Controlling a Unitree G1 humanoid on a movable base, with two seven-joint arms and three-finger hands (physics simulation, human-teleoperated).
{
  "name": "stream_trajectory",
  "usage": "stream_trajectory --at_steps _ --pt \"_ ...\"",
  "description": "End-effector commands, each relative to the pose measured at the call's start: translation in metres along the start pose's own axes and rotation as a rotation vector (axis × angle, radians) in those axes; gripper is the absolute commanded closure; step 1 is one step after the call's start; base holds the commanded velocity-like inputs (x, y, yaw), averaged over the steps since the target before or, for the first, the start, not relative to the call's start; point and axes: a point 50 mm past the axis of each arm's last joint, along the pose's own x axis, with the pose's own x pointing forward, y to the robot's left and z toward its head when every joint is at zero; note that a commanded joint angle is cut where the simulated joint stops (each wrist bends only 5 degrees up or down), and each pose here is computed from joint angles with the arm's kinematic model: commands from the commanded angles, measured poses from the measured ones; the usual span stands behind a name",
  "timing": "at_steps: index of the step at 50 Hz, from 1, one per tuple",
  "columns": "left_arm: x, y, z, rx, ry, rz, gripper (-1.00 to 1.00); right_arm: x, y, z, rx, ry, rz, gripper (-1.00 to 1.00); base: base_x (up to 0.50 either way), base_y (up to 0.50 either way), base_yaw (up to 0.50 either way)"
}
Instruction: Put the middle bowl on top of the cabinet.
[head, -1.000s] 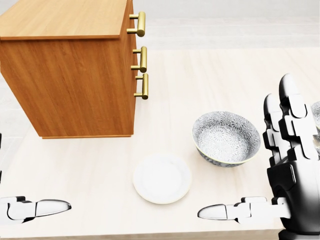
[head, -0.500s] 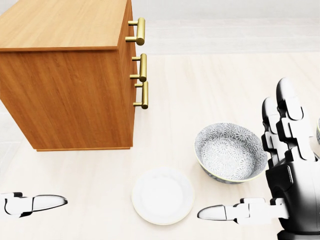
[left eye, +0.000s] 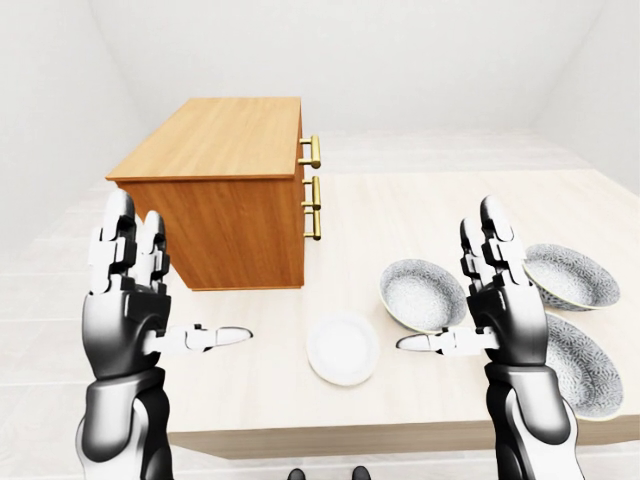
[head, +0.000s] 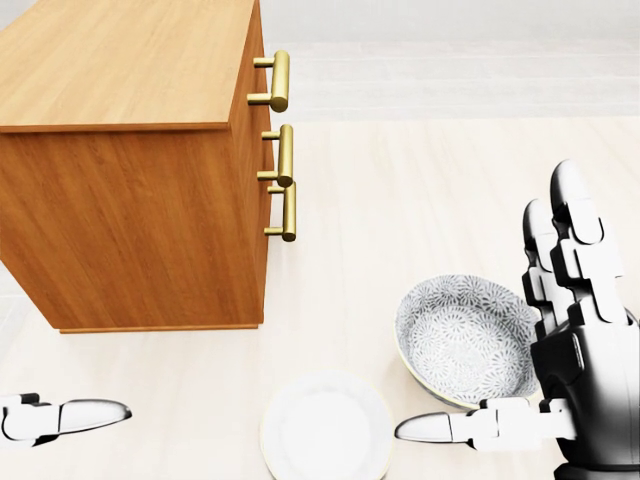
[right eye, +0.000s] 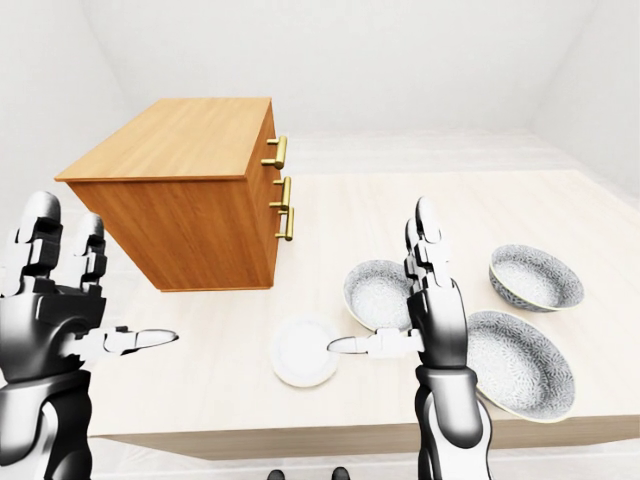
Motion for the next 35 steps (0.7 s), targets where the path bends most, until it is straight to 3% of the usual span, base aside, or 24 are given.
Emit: stream_trajectory --at_steps 1,3,10,11,16,35 --pt "-0.001 0.002 0.003 0.001 -0.011 -0.001 -1.0 0.0 0.002 -0.001 -0.013 0.005 0.012 -1.0 0.0 0.0 0.0" --pt "-0.004 0.001 -0.006 -0.003 0.035 -0.003 -1.0 0.0 0.003 -0.003 -0.006 0.014 0.026 -1.0 0.0 0.0 0.0" --pt "-0.004 0.002 0.002 -0.002 0.0 -0.005 -1.0 -0.002 0.005 -0.007 -0.009 0.035 0.042 -1.0 0.16 0.0 0.0" --pt "-0.007 0.002 -0.009 -0.01 0.054 -0.007 -1.0 -0.002 0.004 -0.007 -0.013 0.035 0.037 -1.0 0.5 0.0 0.0" --pt "-0.01 0.001 -0.014 -0.016 0.079 -0.014 -1.0 0.0 0.002 -0.007 -0.014 0.03 0.022 -1.0 0.42 0.0 0.0" --pt "-0.015 0.005 -0.017 -0.011 0.107 0.006 -1.0 -0.005 0.002 -0.014 -0.032 0.076 0.022 -1.0 0.0 0.0 0.0"
